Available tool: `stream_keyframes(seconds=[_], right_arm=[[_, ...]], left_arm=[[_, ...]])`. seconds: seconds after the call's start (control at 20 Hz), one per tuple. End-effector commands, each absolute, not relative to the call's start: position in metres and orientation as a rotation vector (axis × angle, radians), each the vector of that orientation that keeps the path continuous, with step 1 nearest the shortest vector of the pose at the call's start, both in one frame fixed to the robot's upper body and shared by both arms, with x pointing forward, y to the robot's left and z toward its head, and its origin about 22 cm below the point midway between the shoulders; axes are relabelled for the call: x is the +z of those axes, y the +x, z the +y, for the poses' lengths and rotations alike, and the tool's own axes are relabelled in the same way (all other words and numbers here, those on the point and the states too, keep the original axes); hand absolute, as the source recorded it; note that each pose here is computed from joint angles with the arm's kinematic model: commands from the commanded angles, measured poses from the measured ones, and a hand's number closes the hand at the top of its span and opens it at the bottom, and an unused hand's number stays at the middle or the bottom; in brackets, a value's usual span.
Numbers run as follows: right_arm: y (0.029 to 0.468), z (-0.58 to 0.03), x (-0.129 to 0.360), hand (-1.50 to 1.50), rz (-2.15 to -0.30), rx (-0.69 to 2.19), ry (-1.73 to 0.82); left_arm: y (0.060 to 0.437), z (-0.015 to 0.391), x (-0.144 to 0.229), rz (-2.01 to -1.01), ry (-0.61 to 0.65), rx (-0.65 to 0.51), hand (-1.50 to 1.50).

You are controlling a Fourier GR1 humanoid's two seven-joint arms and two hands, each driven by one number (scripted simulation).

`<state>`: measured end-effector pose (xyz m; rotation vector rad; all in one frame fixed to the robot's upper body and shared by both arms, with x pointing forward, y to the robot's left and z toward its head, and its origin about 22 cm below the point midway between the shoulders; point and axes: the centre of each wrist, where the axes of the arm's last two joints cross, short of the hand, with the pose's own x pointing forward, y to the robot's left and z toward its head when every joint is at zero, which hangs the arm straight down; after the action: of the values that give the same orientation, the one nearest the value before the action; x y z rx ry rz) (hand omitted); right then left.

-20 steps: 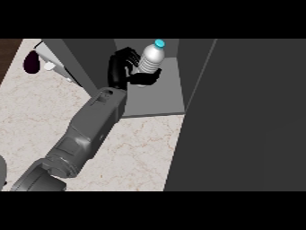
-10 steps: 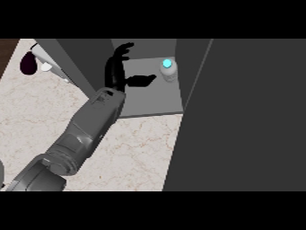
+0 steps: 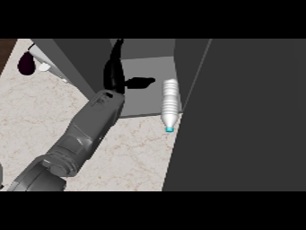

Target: Pick up the bottled water, place it into the cabinet and close the cabinet

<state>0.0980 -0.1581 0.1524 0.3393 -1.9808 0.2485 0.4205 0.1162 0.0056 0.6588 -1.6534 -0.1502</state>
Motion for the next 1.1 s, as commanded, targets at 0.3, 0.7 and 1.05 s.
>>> stream_keyframes(seconds=[0.3, 0.7, 1.05], right_arm=[[0.094, -0.161, 0.163, -1.50, -1.999, 0.228, 0.364], [0.086, -0.162, 0.169, -1.50, -1.983, 0.231, 0.339], [0.091, -0.163, 0.168, -1.50, -2.011, 0.200, 0.275]], left_arm=[[0.425, 0.105, 0.022, -1.863, 0.287, -0.067, 1.50], [0.413, 0.116, 0.001, -1.934, 0.011, 0.003, 1.50], [0.409, 0.113, 0.002, -1.881, -0.253, -0.002, 1.50]])
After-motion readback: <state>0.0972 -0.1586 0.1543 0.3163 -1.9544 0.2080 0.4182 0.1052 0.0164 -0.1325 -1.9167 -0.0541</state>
